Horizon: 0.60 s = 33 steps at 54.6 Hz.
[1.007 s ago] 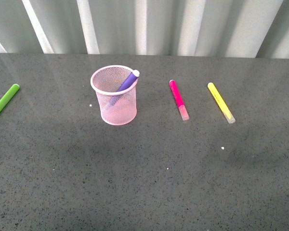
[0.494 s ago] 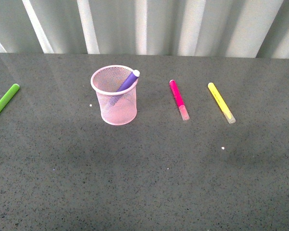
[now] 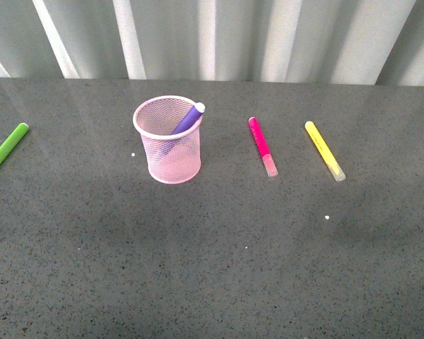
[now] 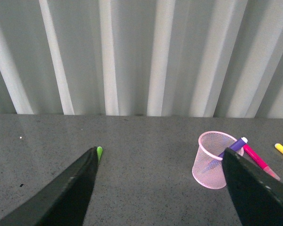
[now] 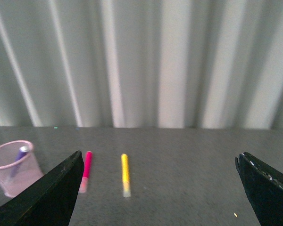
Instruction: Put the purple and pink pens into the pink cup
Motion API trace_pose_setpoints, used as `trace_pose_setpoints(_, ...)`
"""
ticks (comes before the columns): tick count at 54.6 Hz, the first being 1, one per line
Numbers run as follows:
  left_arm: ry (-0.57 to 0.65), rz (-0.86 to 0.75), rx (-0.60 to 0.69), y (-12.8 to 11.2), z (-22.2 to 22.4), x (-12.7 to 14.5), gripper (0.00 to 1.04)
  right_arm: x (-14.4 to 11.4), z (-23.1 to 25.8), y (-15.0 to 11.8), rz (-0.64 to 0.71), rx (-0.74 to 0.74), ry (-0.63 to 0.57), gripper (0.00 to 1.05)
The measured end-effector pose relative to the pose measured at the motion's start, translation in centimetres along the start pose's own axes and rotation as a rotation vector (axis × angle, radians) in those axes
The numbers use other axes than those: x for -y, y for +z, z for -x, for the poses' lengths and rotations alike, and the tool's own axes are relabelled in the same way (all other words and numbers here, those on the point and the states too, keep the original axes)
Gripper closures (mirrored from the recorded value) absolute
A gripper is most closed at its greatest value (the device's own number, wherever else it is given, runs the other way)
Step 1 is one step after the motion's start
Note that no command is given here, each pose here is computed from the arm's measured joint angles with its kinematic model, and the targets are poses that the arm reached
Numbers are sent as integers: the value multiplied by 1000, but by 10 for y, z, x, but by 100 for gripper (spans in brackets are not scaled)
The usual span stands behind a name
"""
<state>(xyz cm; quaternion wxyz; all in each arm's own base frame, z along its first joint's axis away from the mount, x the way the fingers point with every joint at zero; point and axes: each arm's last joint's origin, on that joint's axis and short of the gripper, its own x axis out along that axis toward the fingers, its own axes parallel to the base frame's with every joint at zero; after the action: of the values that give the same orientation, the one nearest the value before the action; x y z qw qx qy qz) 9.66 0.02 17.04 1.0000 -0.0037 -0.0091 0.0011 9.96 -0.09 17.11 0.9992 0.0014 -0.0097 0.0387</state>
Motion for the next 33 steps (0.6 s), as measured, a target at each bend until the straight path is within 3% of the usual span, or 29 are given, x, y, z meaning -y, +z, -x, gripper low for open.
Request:
trace_pose_setpoints(2, -2, 0, 0, 0, 0, 0, 16, 4, -7, 7, 16, 25, 36, 7)
trace_pose_setpoints(6, -2, -1, 0, 0, 0, 0, 4, 14, -24, 27, 25, 67, -14, 7)
trace_pose_setpoints(10, 0, -2, 0, 0, 0, 0, 7, 31, -69, 62, 13, 118, -102, 7)
trace_pose_setpoints(15, 0, -2, 0, 0, 0, 0, 7, 44, -120, 72, -56, 16, -133, 7)
trace_pose_setpoints(24, -1, -2, 1, 0, 0, 0, 7, 59, -233, 35, -147, -345, -228, 7)
trace_pose_setpoints(33, -1, -2, 1, 0, 0, 0, 7, 48, -311, -16, -179, -643, -224, 7)
